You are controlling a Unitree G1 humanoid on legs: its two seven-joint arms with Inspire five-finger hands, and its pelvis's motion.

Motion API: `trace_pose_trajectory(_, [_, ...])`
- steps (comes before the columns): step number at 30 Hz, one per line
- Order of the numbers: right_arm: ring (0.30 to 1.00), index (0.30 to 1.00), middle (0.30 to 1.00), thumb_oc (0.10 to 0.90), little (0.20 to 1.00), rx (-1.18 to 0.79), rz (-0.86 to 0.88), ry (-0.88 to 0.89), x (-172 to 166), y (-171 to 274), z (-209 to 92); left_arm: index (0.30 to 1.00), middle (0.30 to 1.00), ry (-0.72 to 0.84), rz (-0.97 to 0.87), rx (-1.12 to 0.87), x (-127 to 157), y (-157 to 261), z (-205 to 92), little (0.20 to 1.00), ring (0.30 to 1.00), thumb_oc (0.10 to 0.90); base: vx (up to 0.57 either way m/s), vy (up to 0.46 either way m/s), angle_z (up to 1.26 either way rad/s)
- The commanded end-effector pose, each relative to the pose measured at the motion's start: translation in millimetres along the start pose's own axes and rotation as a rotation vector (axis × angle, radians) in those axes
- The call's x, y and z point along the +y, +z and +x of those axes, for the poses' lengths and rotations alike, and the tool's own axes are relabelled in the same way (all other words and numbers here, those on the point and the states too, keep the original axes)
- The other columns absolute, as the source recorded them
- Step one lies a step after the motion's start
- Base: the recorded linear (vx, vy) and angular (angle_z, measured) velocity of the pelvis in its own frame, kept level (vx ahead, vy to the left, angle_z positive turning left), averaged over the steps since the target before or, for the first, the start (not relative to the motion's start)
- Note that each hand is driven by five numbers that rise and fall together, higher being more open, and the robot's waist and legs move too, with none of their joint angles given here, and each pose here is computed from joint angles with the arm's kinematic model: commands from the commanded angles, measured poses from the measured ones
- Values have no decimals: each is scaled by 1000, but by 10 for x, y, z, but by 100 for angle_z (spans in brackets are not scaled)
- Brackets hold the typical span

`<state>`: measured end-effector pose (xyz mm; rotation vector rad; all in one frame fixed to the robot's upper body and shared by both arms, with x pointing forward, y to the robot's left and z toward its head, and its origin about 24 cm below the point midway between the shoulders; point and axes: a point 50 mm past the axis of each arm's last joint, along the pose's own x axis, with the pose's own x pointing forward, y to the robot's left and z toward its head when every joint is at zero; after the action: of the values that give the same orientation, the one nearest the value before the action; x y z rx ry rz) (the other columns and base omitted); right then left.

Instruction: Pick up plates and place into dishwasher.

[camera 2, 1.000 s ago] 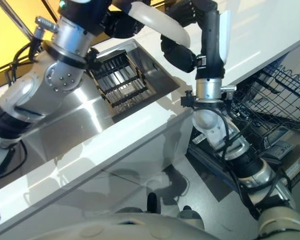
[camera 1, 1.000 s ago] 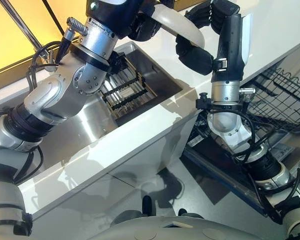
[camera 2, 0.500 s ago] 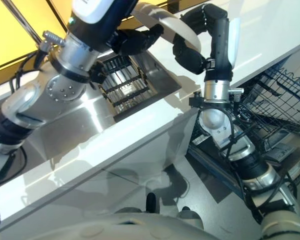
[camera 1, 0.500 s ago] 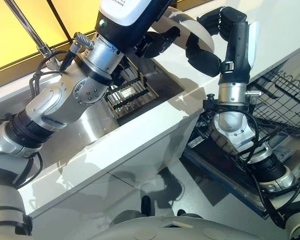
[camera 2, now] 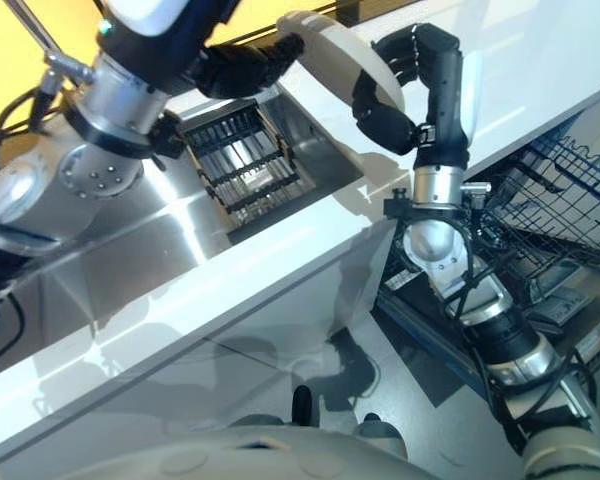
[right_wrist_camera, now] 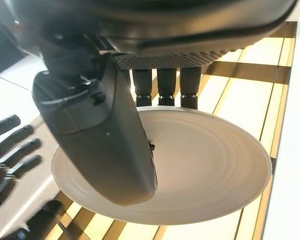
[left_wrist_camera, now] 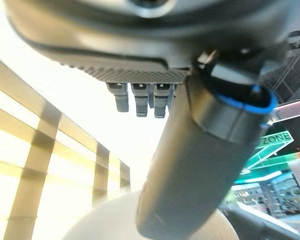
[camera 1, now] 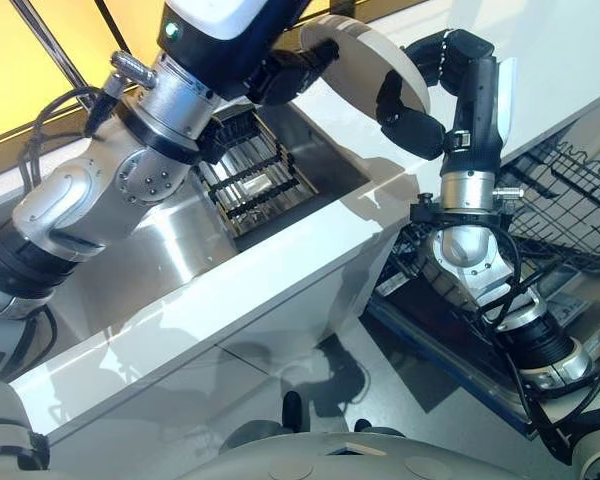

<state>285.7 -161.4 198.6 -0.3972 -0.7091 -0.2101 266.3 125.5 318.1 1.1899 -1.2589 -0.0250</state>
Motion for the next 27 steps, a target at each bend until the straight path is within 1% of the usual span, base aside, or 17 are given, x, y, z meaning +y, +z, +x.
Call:
trace_pose_trajectory(1, [300, 300, 300, 100, 200, -154, 25, -109, -312, 214, 137, 900, 900, 259, 171, 92, 600, -322, 189, 900, 900, 800, 0, 0, 0])
trace_pose_trajectory(5, [300, 300, 300, 100, 200, -139, -2, -112, -416, 160, 129, 900, 900, 260, 250, 140, 802, -470, 191, 900, 900, 800, 0, 0, 0])
trace_pose_trajectory(8, [300, 300, 300, 100, 200, -140, -17, -127, -468, 138, 125, 900, 900, 240, 245, 179, 838, -551, 177, 900, 900, 800, 0, 0, 0])
trace_pose_trajectory(11, [300, 300, 300, 100, 200, -156, -41, -165, -562, 139, 130, 900, 900, 213, 216, 239, 799, -666, 76, 900, 900, 800, 0, 0, 0])
trace_pose_trajectory(12, [300, 300, 300, 100, 200, -170, -70, -193, -628, 132, 134, 900, 900, 188, 197, 277, 736, -736, -23, 900, 900, 800, 0, 0, 0])
trace_pose_trajectory(15, [300, 300, 300, 100, 200, -189, -112, -227, -704, 133, 151, 900, 900, 154, 173, 328, 625, -797, -165, 900, 900, 800, 0, 0, 0])
trace_pose_trajectory(16, [300, 300, 300, 100, 200, -198, -144, -253, -763, 131, 166, 900, 900, 130, 150, 359, 535, -831, -264, 900, 900, 800, 0, 0, 0])
trace_pose_trajectory(17, [300, 300, 300, 100, 200, -199, -146, -252, -765, 132, 167, 900, 900, 129, 148, 363, 531, -834, -277, 900, 900, 800, 0, 0, 0])
trace_pose_trajectory(21, [300, 300, 300, 100, 200, -234, -199, -313, -921, 156, 182, 900, 900, 77, 61, 447, 264, -886, -570, 900, 900, 800, 0, 0, 0])
trace_pose_trajectory(27, [300, 300, 300, 100, 200, -303, -264, -375, -1022, 241, 215, 900, 900, 36, -48, 527, -9, -876, -811, 900, 900, 800, 0, 0, 0])
